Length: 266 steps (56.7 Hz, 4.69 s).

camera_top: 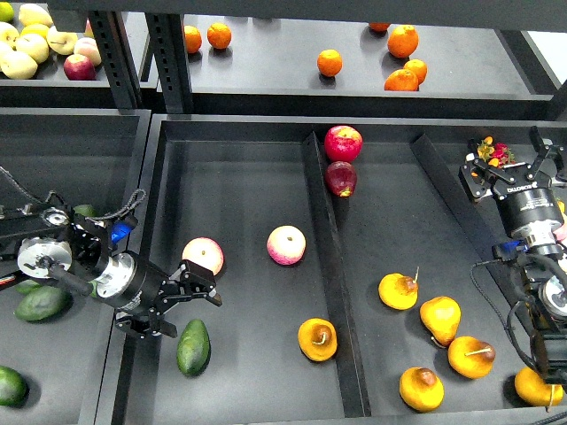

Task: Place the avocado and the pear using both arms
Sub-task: 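Lower the left gripper and close it on the green avocado, then carry the avocado into the avocado bin and open the left gripper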

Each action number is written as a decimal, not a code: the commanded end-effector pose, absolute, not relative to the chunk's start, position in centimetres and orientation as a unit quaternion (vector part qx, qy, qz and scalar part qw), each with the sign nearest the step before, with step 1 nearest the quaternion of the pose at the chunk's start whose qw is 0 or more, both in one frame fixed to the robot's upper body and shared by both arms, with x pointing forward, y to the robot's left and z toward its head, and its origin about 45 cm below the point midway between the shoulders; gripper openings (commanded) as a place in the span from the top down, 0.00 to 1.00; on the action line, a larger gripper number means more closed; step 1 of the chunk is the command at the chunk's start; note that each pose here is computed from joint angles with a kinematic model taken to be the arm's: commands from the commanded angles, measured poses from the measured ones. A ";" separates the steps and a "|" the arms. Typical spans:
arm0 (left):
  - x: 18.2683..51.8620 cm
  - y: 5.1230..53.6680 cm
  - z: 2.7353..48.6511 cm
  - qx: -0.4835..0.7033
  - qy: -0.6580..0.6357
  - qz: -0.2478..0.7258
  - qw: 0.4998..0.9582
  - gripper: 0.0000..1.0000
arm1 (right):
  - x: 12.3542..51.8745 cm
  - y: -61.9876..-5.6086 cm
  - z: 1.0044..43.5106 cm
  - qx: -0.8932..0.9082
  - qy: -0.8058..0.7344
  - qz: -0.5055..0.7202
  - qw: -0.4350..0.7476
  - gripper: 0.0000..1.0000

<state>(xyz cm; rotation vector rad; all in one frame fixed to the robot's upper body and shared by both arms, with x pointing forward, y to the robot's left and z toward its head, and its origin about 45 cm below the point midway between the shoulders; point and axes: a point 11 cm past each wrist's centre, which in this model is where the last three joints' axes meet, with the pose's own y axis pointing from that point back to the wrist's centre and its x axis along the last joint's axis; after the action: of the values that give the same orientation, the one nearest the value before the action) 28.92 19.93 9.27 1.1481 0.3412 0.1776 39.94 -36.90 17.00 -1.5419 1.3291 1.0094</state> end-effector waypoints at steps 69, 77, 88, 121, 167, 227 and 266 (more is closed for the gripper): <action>30.4 21.8 3.1 0.613 0.160 0.129 0.763 0.00 | 39.9 -36.1 17.2 -0.620 0.519 0.404 0.429 0.00; 30.2 22.1 2.6 0.616 0.166 0.133 0.759 0.00 | 39.9 -36.1 17.2 -0.620 0.519 0.403 0.430 0.00; 30.1 22.1 2.2 0.618 0.170 0.135 0.756 0.00 | 40.0 -36.1 17.3 -0.621 0.518 0.402 0.430 0.00; 29.5 22.0 0.8 0.624 0.182 0.140 0.747 0.03 | 40.1 -36.1 17.5 -0.621 0.516 0.400 0.433 0.00; 29.8 22.8 0.4 0.605 0.212 0.176 0.747 0.85 | 40.0 -36.1 17.8 -0.629 0.509 0.392 0.438 0.00; 37.3 32.1 11.0 0.485 0.236 0.338 0.771 0.97 | 39.7 -35.2 17.3 -0.648 0.494 0.408 0.413 0.00; 30.7 45.7 9.5 0.535 0.305 0.418 0.668 0.90 | 39.3 -32.4 16.1 -0.686 0.456 0.455 0.339 0.00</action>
<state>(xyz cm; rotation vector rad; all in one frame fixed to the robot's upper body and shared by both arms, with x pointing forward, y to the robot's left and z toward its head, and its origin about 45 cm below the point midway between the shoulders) 32.12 44.58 10.50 1.1805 0.6502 0.9290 39.31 -32.54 16.25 -1.7752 1.1836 1.1681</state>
